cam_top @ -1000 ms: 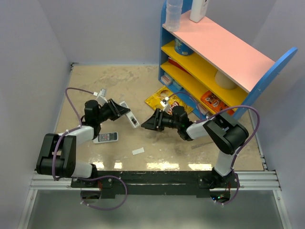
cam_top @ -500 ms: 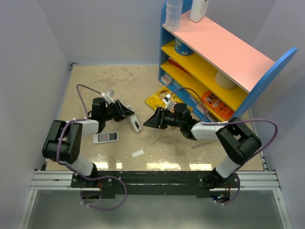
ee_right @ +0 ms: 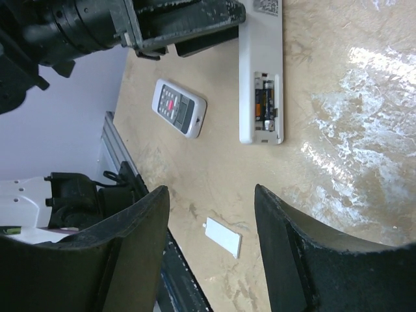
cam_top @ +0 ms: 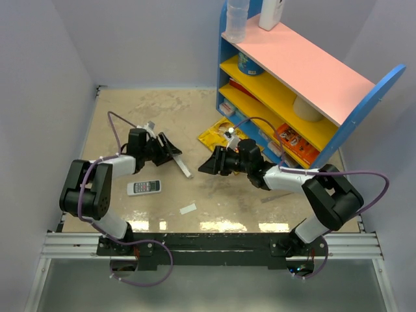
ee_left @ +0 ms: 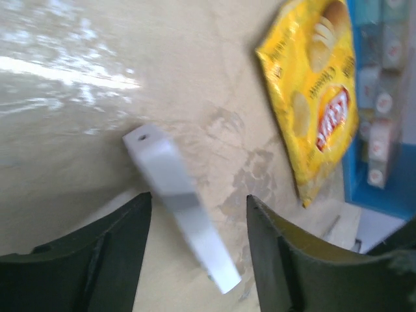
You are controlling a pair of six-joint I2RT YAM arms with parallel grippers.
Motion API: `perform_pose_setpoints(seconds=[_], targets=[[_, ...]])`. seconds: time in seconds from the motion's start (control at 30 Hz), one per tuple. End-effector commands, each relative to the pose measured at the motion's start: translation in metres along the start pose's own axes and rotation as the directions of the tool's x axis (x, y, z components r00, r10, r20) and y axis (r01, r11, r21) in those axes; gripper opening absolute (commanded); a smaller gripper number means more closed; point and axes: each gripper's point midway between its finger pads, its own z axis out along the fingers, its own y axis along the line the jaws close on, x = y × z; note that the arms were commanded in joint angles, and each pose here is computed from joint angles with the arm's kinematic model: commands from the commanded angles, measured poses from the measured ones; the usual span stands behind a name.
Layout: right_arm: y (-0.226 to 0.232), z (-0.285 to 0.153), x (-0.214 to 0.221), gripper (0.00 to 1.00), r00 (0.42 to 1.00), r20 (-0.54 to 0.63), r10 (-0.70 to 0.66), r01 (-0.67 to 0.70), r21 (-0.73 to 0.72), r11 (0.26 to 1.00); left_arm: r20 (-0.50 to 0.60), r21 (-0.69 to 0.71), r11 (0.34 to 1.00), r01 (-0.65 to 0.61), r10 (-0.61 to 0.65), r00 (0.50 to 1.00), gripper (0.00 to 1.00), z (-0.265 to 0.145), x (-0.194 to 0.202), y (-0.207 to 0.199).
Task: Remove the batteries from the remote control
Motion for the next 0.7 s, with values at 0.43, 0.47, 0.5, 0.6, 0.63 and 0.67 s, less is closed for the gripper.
perform_pose_setpoints(seconds=[0.43,0.47,0.5,0.6,0.63,0.67], targets=[[0.014,-0.001,-0.028,0.59,0.991,0.075,-0.108,0.108,0.0,0.994,0.287,-0.56,0.765,0.318,-0.181,0.941,0.65,-0.085,-0.032,0.055],[0.016,0.006,-0.032,0.58,0.99,0.071,-0.118,0.119,-0.005,0.993,0.292,-0.563,0.759,0.329,-0.19,0.937,0.65,-0.088,-0.029,0.056],[0.018,0.009,-0.034,0.58,0.989,0.064,-0.131,0.133,-0.016,0.991,0.302,-0.559,0.757,0.337,-0.193,0.934,0.65,-0.093,-0.028,0.056],[0.01,0.027,-0.042,0.59,0.977,0.045,-0.21,0.208,0.031,0.978,0.344,-0.581,0.723,0.373,-0.197,0.918,0.65,-0.108,-0.026,0.063],[0.004,0.032,-0.046,0.6,0.962,0.049,-0.27,0.266,0.08,0.961,0.348,-0.59,0.713,0.378,-0.197,0.916,0.65,-0.114,-0.025,0.065],[0.003,0.044,-0.053,0.6,0.953,0.046,-0.299,0.293,0.102,0.951,0.361,-0.59,0.707,0.39,-0.202,0.911,0.65,-0.119,-0.027,0.069]])
